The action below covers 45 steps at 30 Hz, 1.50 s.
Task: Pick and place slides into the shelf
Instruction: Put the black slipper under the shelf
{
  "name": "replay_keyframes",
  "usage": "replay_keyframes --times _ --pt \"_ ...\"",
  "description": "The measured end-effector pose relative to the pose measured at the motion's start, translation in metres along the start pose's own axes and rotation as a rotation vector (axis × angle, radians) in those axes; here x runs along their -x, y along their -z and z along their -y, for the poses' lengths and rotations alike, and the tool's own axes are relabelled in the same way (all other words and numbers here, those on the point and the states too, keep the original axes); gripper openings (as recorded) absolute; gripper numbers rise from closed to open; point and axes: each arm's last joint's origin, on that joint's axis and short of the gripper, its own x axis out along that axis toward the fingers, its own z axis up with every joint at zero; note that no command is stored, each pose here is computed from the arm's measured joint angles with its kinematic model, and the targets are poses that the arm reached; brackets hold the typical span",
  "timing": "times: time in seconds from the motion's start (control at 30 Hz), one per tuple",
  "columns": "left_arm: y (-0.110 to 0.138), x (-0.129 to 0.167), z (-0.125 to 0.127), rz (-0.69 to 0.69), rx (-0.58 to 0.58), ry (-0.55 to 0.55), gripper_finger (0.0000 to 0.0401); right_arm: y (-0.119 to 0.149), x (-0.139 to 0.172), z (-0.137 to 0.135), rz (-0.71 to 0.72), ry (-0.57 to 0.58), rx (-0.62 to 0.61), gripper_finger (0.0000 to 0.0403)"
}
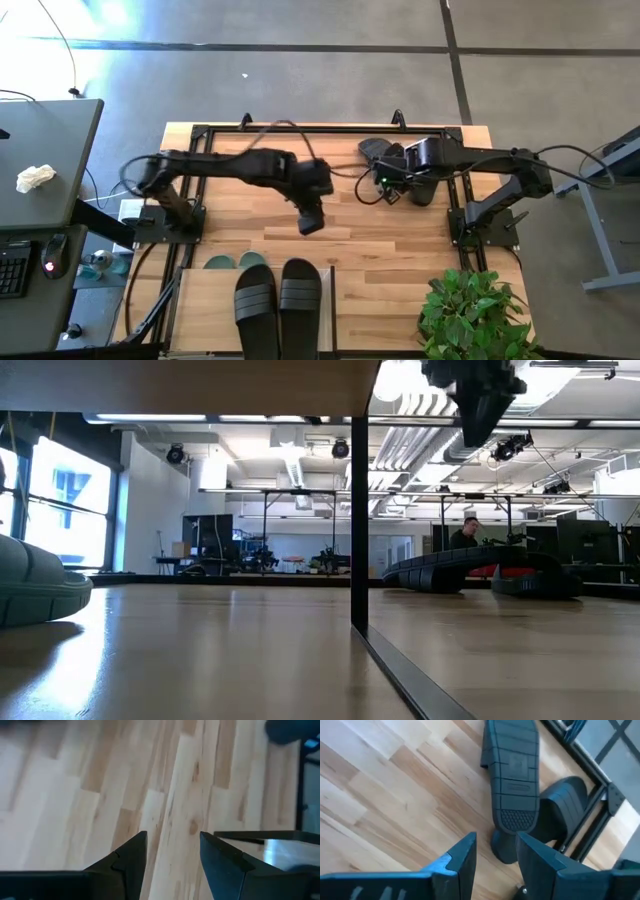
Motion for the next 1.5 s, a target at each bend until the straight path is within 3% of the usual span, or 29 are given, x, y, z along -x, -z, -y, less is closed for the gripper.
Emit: replay_keyframes --times 0.23,0.53,0.7,0.97,1.2,1.5 --pt "0.017 0.072 0.03 0.174 -0.087 0.097 0.0166 0.023 -0.07 -0.011 -0.08 0.111 0.062 0.0128" --pt "0.039 0.127 0.056 0.318 -0.16 0.226 0.0166 0.034 -0.113 -0.014 -0.127 0.031 0.179 0.0142" --pt "0.05 0.143 0.062 0.338 -0.154 0.273 0.0166 0.031 -0.115 -0.009 -0.104 0.074 0.284 0.018" --pt "0.064 0.17 0.069 0.418 -0.153 0.306 0.0166 0.024 -0.113 -0.011 0.044 0.202 0.317 0.025" --pt "0.073 0.186 0.08 0.508 -0.186 0.318 0.0166 0.028 -0.114 -0.019 0.057 0.211 0.268 0.0256" --pt "0.072 0.186 0.079 0.512 -0.175 0.308 0.0166 0.036 -0.147 -0.045 -0.045 0.327 0.42 0.0256"
